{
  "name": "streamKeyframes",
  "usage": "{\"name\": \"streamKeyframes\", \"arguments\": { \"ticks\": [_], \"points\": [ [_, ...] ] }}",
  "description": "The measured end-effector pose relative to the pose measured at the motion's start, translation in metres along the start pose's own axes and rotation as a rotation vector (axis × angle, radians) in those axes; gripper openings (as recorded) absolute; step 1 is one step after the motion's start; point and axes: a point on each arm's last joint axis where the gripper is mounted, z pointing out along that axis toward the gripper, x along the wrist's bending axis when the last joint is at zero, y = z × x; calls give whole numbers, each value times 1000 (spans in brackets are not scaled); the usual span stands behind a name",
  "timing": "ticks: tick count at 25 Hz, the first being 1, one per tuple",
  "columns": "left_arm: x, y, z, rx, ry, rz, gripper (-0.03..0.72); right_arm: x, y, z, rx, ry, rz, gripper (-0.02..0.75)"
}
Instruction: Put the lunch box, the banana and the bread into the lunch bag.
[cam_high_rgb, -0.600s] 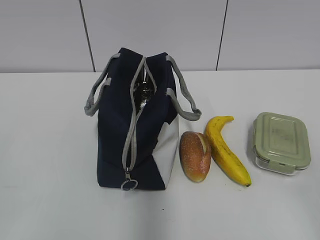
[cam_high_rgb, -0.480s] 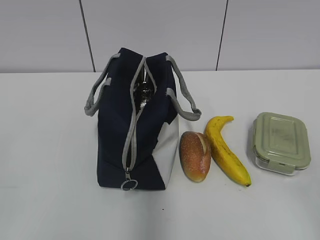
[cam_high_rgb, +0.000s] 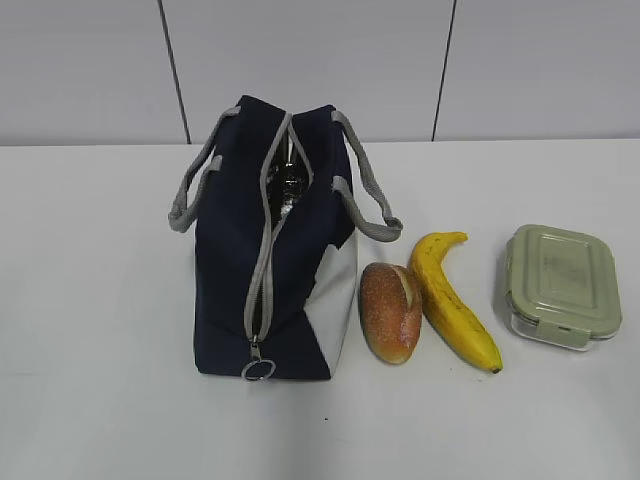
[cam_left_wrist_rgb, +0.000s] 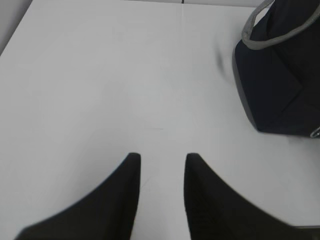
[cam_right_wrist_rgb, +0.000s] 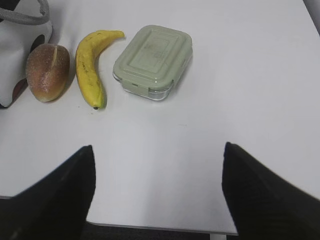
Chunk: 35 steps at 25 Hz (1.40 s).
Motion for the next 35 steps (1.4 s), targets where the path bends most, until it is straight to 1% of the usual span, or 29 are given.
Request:
{"name": "streamKeyframes", "arguments": {
  "ticks": [13,17,20,26,29,32,35],
  "points": [
    [0,0,0,0,-1,0,235,0,0,0,0,0,0,582],
    [-4,7,1,19,-32,-16,238,0,0,0,0,0,0,582],
    [-9,27,2,59,-67,-36,241,0,0,0,0,0,0,582],
    [-20,81,19,173,-129,-80,242,0,0,0,0,0,0,582],
    [-29,108,35,238,-189,-123,244,0,0,0,0,0,0,582],
    [-37,130,52,290,-243,-132,246,0,0,0,0,0,0,582],
    [-45,148,74,347,-283,-131,282,0,0,0,0,0,0,582]
  ]
}}
